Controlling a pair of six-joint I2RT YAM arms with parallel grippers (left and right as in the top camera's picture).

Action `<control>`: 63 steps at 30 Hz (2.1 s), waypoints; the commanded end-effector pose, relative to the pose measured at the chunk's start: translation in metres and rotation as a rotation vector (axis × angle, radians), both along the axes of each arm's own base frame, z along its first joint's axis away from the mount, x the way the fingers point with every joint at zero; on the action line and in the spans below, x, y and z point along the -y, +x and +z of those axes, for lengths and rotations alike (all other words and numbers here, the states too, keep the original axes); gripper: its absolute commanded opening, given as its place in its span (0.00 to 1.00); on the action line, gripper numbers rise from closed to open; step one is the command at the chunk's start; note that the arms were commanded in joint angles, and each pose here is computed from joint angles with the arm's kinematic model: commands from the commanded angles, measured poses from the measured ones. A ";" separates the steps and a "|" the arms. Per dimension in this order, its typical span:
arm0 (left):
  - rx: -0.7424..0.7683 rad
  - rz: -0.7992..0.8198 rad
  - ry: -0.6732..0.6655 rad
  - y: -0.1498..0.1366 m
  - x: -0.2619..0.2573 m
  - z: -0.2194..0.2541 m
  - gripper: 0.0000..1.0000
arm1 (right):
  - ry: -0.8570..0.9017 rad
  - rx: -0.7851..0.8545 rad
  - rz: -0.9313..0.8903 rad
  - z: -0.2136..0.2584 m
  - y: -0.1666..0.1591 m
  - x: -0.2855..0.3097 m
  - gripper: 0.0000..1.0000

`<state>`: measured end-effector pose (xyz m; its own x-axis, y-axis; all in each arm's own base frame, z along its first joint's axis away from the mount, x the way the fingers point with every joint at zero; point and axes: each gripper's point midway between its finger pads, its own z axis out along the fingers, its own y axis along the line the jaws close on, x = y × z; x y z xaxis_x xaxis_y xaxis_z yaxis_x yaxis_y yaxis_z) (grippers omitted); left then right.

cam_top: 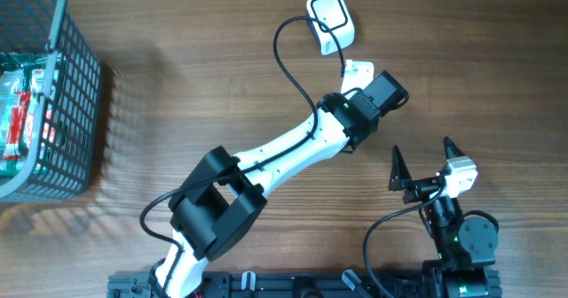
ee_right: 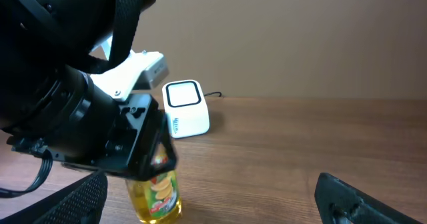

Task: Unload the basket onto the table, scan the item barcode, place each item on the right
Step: 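Carry the bottle to the white scanner with the left gripper, then set the bottle upright on the table and release it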

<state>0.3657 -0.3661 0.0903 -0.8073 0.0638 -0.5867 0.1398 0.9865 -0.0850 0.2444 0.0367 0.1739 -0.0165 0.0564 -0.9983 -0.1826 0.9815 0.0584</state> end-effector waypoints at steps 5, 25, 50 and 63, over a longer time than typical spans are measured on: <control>-0.027 -0.063 -0.005 -0.005 0.006 0.000 0.80 | -0.003 0.009 -0.006 0.002 0.000 0.001 1.00; -0.049 -0.266 0.041 -0.018 0.014 0.006 0.55 | -0.002 0.009 -0.006 0.002 0.000 0.001 1.00; 0.057 -0.154 -0.137 -0.006 0.011 0.077 0.78 | -0.003 0.009 -0.006 0.002 0.000 0.001 1.00; 0.507 0.207 -0.048 0.043 -0.165 0.259 1.00 | -0.002 0.009 -0.006 0.002 0.000 0.001 1.00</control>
<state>0.3933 -0.2825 0.2972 -0.5500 -0.0560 -0.8333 0.1630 0.9714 -0.1728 0.2444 0.0367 0.1739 -0.0165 0.0564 -0.9983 -0.1826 0.9815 0.0584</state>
